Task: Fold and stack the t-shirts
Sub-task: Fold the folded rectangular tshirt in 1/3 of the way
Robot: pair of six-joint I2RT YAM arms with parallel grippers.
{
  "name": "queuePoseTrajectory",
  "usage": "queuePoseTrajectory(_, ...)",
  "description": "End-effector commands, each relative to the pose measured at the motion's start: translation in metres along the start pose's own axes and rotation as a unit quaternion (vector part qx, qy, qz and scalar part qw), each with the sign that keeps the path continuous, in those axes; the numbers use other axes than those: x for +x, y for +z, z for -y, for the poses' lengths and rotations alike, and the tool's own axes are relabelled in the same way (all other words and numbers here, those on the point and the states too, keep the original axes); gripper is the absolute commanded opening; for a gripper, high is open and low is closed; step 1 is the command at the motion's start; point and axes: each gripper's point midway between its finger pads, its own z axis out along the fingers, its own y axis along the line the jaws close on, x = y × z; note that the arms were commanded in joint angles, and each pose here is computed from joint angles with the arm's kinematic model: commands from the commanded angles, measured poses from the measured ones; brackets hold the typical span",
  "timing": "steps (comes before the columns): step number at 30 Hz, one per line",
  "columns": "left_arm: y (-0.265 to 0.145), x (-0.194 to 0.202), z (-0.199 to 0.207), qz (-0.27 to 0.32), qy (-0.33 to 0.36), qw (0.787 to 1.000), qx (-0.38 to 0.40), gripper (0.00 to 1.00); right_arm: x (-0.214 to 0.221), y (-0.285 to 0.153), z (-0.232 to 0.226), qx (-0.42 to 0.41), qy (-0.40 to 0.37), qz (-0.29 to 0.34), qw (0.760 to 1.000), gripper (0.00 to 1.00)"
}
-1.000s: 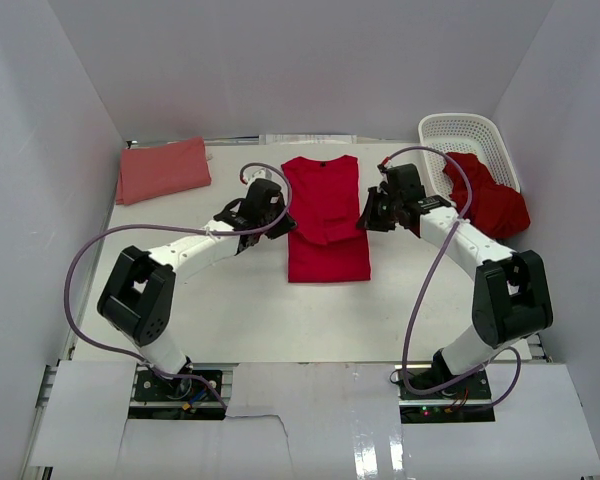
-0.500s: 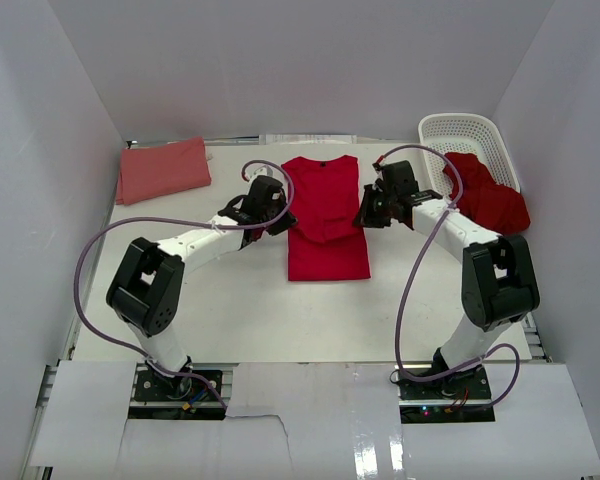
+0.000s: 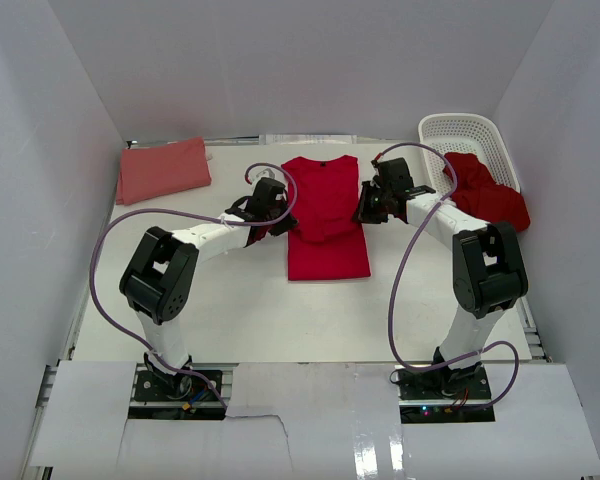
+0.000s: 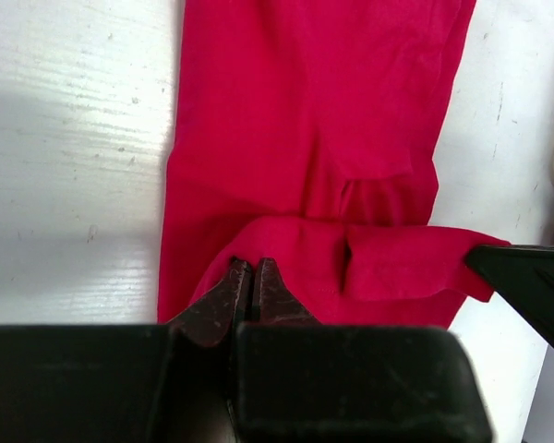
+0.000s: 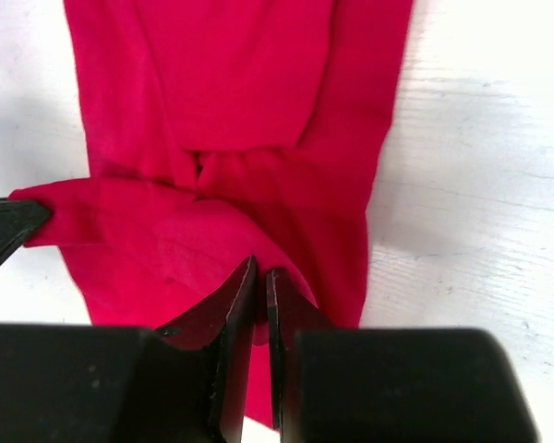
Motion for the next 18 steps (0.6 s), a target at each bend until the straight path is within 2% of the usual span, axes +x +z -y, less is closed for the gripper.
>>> queuePoseTrajectory(1,0.003,-0.024,0.017,0.033,-0.011,0.999,0.026,0.09,-0.025,0.004,0.001,0.003,0.003,0.049,0.999,0.15)
queuePoseTrajectory(4,0.010,-0.022,0.016,0.030,-0.014,0.999,0.027,0.10,-0.024,0.011,0.006,0.011,0.006,0.047,0.999,0.21)
queuePoseTrajectory(5,0.011,-0.023,0.017,0.031,-0.013,0.999,0.027,0.13,-0.023,0.012,0.007,0.014,0.008,0.046,0.999,0.46)
queuePoseTrajectory(6,0.011,-0.023,0.017,0.031,-0.011,0.999,0.028,0.18,-0.023,0.012,0.009,0.018,0.008,0.049,0.999,0.65)
queuePoseTrajectory(7,0.012,-0.025,0.018,0.035,-0.003,0.999,0.032,0.27,-0.025,0.012,0.011,0.021,0.007,0.057,0.998,0.76)
queuePoseTrajectory(8,0.012,-0.024,0.017,0.034,-0.004,0.999,0.029,0.47,-0.027,0.011,0.012,0.024,0.006,0.065,0.998,0.83)
queuePoseTrajectory(9,0.010,-0.029,0.012,0.047,-0.006,0.999,0.015,0.59,-0.031,0.008,0.012,0.026,0.004,0.076,0.997,0.89)
queuePoseTrajectory(11,0.004,-0.038,0.012,0.066,-0.009,0.998,0.014,0.79,-0.038,0.004,0.012,0.031,0.001,0.090,0.995,0.90)
queuePoseTrajectory(16,-0.016,-0.077,0.019,0.124,-0.004,0.992,0.004,0.86,-0.052,-0.007,0.002,0.019,-0.008,0.109,0.994,0.90)
queuePoseTrajectory(18,-0.037,-0.096,0.030,0.152,0.009,0.988,0.012,0.87,-0.054,-0.019,-0.005,0.006,-0.012,0.117,0.993,0.90)
